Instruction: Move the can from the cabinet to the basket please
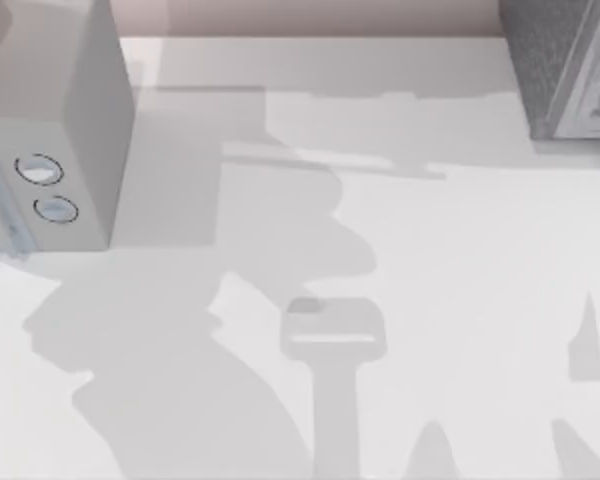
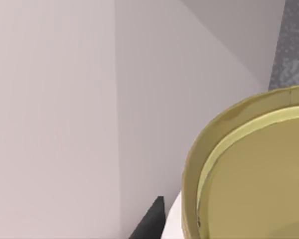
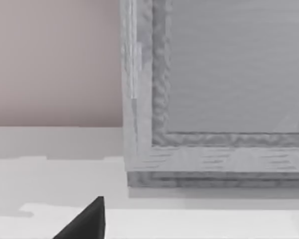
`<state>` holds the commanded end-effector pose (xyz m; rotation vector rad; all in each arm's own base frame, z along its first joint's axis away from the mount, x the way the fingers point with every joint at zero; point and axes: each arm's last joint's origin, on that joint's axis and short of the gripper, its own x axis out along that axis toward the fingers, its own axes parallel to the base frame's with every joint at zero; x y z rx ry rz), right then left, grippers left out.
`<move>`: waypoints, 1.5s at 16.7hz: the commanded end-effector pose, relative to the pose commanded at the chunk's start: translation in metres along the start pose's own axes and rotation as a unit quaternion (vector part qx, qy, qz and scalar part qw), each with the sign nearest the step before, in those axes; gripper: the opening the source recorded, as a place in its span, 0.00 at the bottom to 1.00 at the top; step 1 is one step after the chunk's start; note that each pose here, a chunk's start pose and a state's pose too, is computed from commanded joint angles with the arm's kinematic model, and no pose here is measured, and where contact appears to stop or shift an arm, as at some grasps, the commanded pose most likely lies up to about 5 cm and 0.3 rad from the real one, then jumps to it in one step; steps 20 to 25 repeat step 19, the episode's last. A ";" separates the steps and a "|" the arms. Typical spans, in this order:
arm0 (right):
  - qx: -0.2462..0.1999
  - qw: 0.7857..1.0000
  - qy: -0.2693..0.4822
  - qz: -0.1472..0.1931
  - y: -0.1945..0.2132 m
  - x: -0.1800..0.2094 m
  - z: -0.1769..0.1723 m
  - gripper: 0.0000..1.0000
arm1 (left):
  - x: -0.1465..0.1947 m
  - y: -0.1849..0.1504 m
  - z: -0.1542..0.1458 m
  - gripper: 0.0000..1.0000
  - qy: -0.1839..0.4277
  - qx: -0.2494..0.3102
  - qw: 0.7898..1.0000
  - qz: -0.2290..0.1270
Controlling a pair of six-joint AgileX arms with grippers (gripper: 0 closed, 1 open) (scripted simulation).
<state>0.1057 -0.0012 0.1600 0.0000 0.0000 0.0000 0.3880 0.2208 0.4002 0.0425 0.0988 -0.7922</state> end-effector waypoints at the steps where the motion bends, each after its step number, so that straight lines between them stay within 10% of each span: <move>1: 0.000 1.000 0.000 0.000 0.000 0.000 0.000 1.00 | 0.000 0.000 0.000 0.08 0.000 0.000 1.000 0.000; 13: 0.000 1.000 0.000 0.000 0.000 0.000 0.000 1.00 | 0.000 0.000 0.000 0.98 0.000 0.000 1.000 0.000; 25: 0.000 1.000 0.000 0.000 0.000 0.000 0.000 1.00 | 0.000 0.000 0.000 1.00 0.000 0.000 1.000 0.000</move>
